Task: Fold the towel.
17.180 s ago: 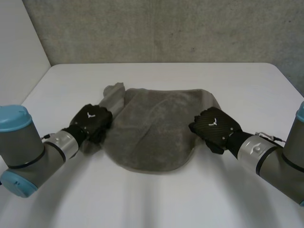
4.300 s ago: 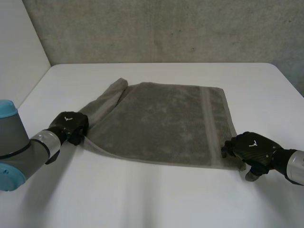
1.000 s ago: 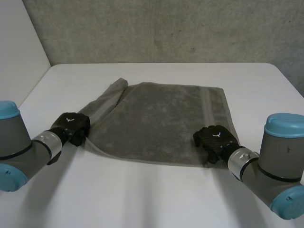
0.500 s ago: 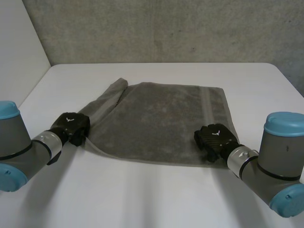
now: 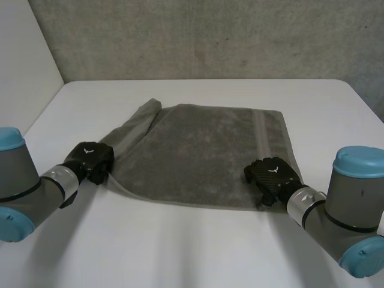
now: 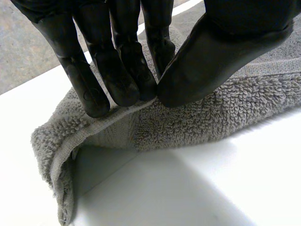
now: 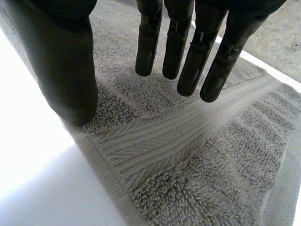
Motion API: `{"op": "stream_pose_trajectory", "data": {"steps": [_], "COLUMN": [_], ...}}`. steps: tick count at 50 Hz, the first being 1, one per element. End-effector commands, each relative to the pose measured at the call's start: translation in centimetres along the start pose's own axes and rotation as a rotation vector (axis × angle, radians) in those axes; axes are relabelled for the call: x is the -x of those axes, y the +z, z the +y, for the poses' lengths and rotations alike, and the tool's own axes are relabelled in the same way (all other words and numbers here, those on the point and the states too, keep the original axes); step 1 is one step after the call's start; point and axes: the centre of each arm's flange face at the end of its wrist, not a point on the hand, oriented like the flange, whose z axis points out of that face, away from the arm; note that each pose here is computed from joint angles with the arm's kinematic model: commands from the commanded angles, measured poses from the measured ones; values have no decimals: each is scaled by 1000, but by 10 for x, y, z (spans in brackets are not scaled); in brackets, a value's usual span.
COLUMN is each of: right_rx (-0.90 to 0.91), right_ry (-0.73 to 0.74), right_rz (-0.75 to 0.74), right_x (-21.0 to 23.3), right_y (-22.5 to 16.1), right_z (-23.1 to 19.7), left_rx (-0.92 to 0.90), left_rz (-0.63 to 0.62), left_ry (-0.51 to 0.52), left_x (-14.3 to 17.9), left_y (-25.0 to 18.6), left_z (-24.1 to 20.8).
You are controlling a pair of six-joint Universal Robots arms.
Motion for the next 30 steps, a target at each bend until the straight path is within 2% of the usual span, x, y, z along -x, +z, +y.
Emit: {"op": "stream_pose_trajectory", "data": {"steps": [1, 30], "right_rx": [-5, 4], "right_ry": [-1, -4], "right_rz": [0, -18], "right_x": [0, 2], "right_y": [2, 4], "right_z": [1, 5], "left_rx": [0, -1], "left_rz": [0, 1], "left_ry": [0, 0], "left_x": [0, 0], "left_y": [0, 0], "left_z": [0, 0]}}
